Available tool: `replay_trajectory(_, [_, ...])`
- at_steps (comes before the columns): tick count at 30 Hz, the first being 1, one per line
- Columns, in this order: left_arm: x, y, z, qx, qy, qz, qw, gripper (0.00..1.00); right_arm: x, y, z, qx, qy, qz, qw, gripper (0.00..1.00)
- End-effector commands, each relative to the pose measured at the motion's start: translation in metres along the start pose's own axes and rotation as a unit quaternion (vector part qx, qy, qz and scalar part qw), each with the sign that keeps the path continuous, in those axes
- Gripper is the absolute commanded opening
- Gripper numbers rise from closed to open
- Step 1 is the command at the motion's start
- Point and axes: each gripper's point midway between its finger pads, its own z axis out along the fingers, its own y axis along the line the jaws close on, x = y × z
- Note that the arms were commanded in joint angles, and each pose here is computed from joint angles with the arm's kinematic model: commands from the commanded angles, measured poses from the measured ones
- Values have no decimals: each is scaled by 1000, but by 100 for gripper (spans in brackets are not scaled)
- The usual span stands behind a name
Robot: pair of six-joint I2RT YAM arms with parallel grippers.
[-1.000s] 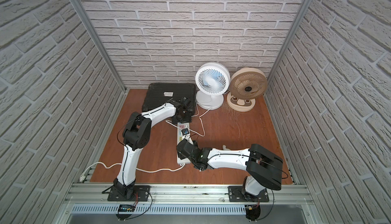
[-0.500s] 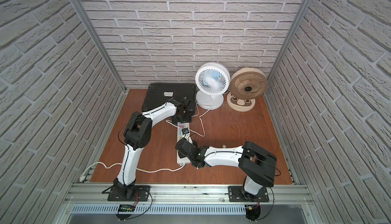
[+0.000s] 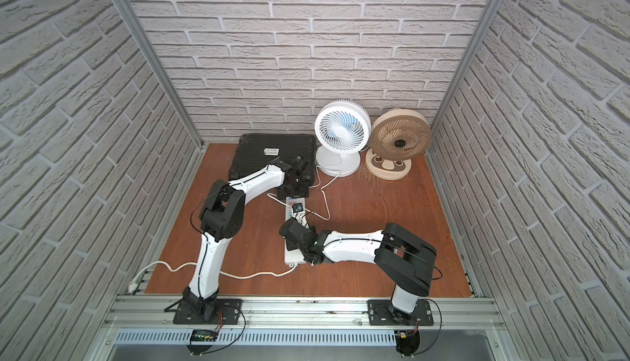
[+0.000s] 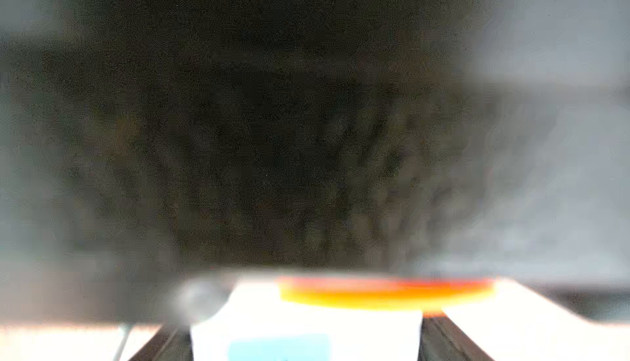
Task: Unplug the desk fan from the power strip
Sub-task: Remove the plug from the socket.
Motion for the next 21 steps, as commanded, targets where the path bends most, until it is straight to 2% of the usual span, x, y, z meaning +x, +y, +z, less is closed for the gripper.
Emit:
replay_trajectory(1, [41, 48, 58, -86, 80, -6, 993, 0, -3, -1, 3, 13, 1, 0, 1000, 32])
replay_trajectory(9, [40, 47, 57, -83, 80, -3, 993, 0, -2, -3, 6, 29, 9, -6, 1000, 29])
replay_trajectory(21, [40, 45, 57, -81, 81, 0, 993, 0, -2, 1, 8, 28, 13, -16, 999, 6])
